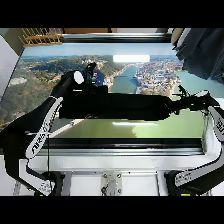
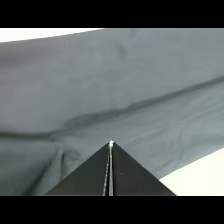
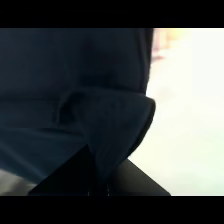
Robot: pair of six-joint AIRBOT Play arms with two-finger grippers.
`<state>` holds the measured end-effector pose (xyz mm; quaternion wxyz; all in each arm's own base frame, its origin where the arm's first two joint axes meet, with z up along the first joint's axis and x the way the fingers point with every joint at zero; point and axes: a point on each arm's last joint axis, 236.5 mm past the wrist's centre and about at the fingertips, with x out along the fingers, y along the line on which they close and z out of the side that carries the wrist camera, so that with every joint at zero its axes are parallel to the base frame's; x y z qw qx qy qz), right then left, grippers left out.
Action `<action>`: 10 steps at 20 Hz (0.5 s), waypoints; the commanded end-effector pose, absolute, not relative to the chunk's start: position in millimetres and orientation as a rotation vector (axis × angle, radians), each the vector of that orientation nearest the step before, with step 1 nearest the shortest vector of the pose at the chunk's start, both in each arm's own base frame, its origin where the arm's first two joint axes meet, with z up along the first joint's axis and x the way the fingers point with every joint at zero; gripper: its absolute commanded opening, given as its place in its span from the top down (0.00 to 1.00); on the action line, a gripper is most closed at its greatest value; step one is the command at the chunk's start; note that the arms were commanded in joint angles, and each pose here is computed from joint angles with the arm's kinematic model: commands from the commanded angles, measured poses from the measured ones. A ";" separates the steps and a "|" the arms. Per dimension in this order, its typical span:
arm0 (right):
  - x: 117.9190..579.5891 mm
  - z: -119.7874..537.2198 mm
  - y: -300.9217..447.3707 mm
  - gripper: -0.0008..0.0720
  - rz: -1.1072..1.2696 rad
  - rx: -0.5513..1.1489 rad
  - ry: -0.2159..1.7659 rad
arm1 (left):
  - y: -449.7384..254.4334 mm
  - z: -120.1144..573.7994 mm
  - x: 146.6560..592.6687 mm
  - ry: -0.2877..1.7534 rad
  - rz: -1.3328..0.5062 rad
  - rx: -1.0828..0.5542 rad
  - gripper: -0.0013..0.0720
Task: Fold the clothes and pants, and hang the long-sleeved shirts on hangers.
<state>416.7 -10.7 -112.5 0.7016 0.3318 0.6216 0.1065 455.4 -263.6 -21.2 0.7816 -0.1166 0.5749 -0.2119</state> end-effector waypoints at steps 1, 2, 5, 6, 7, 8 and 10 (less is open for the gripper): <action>405.6 -90.6 -50.7 0.97 0.125 0.586 1.432 | -279.3 -19.4 460.8 1.201 -0.470 -0.256 0.97; 403.0 -78.1 -68.0 0.97 0.079 0.517 1.450 | -282.3 -23.5 462.4 1.213 -0.474 -0.251 0.97; 407.5 -28.1 -88.2 0.97 0.047 0.402 1.460 | -321.4 -32.8 461.8 1.259 -0.562 -0.287 0.97; 411.7 -10.2 -85.8 0.97 0.056 0.391 1.453 | -338.4 -34.7 463.3 1.261 -0.607 -0.309 0.97; 415.5 5.2 -82.4 0.97 0.056 0.389 1.444 | -358.8 -38.2 459.6 1.269 -0.652 -0.319 0.97; 419.5 19.6 -76.8 0.97 0.061 0.382 1.435 | -373.1 -45.4 457.8 1.279 -0.676 -0.309 0.97; 426.4 47.2 -58.3 0.97 0.087 0.353 1.422 | -401.9 -62.9 446.5 1.308 -0.723 -0.268 0.97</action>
